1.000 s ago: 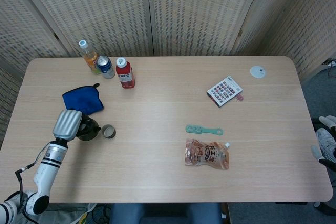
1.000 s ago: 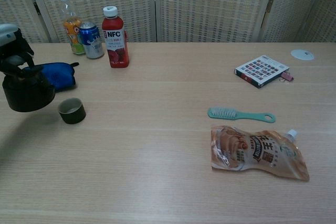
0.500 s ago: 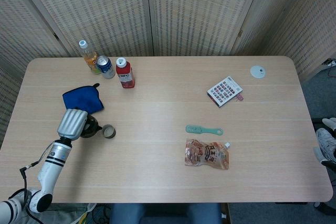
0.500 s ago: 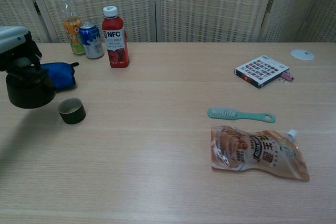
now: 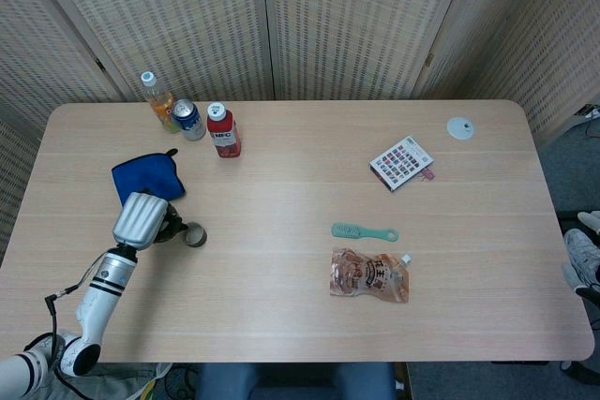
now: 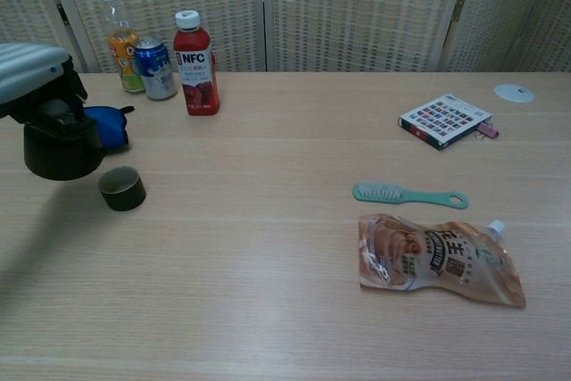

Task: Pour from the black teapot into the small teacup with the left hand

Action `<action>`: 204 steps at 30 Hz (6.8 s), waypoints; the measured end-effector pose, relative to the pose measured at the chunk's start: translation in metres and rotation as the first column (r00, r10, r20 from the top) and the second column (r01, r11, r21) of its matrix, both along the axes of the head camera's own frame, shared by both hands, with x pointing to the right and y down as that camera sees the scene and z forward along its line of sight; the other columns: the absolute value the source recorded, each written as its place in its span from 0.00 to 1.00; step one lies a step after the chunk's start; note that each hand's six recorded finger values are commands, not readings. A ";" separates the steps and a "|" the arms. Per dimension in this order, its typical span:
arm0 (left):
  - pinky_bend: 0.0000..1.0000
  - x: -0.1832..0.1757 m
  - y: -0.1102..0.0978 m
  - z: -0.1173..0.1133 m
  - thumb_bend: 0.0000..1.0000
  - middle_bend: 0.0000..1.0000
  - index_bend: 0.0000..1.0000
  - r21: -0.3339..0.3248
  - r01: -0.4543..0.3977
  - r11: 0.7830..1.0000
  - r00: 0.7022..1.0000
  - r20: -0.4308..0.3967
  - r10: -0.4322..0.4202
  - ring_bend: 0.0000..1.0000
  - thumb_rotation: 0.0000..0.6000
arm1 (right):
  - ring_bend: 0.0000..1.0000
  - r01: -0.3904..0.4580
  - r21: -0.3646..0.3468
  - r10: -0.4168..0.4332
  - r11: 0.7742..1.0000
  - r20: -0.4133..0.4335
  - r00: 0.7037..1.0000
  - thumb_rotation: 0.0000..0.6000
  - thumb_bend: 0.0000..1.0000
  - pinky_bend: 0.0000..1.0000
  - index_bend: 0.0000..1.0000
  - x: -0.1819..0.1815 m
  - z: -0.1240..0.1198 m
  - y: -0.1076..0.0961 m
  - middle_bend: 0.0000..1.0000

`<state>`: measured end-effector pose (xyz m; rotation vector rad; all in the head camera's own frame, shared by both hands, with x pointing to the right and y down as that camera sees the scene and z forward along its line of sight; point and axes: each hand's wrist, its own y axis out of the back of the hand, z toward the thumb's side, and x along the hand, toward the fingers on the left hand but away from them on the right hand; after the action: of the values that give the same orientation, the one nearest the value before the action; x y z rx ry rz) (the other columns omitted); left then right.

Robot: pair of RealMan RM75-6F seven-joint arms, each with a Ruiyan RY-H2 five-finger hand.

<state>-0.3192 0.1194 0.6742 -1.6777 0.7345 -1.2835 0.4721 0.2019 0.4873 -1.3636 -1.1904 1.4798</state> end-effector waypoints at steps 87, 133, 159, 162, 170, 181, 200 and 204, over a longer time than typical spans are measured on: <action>0.51 0.010 0.010 0.001 0.42 1.00 1.00 0.154 -0.220 0.963 0.962 0.196 0.189 1.00 1.00 | 0.13 -0.007 0.005 0.007 1.000 0.005 1.000 1.00 0.21 0.16 0.24 0.002 0.001 0.000 0.22; 0.51 -0.039 0.003 -0.005 0.41 1.00 1.00 -0.057 0.245 0.968 0.923 -0.291 -0.251 0.99 0.74 | 0.13 -0.010 0.004 0.010 1.000 0.009 1.000 1.00 0.21 0.16 0.24 0.001 0.004 -0.001 0.22; 0.51 -0.085 0.034 0.014 0.20 1.00 1.00 -0.123 0.305 0.944 0.934 -0.153 -0.322 0.94 0.33 | 0.13 0.007 -0.012 -0.006 1.000 0.015 1.000 1.00 0.21 0.16 0.24 -0.006 0.011 -0.006 0.22; 0.51 -0.086 0.037 0.016 0.20 1.00 1.00 -0.133 0.301 0.944 0.939 -0.134 -0.318 0.93 0.33 | 0.13 0.007 -0.014 -0.007 1.000 0.015 1.000 1.00 0.21 0.16 0.24 -0.006 0.011 -0.006 0.22; 0.51 -0.084 0.042 0.024 0.20 1.00 1.00 -0.155 0.288 0.945 0.948 -0.092 -0.304 0.91 0.33 | 0.13 0.009 -0.020 -0.008 1.000 0.017 1.000 1.00 0.21 0.16 0.24 -0.007 0.013 -0.007 0.22; 0.48 -0.082 0.050 0.034 0.20 0.99 0.97 -0.191 0.280 0.941 0.954 -0.049 -0.295 0.85 0.32 | 0.13 0.006 -0.023 -0.006 1.000 0.014 1.000 1.00 0.21 0.16 0.24 -0.007 0.013 -0.005 0.22; 0.41 -0.081 0.052 0.025 0.18 0.59 0.65 -0.161 0.280 0.947 0.956 -0.041 -0.290 0.48 0.07 | 0.13 0.006 -0.018 -0.005 1.000 0.015 1.000 1.00 0.21 0.16 0.24 -0.006 0.011 -0.004 0.22; 0.29 -0.080 0.052 0.023 0.18 0.49 0.57 -0.167 0.280 0.945 0.956 -0.041 -0.290 0.36 0.06 | 0.13 0.005 -0.016 -0.005 1.000 0.016 1.000 1.00 0.21 0.16 0.24 -0.006 0.011 -0.004 0.22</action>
<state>-0.3992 0.1715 0.6968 -1.7959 0.9637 -1.5277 0.4658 0.1980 0.4979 -1.3910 -1.1866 1.4807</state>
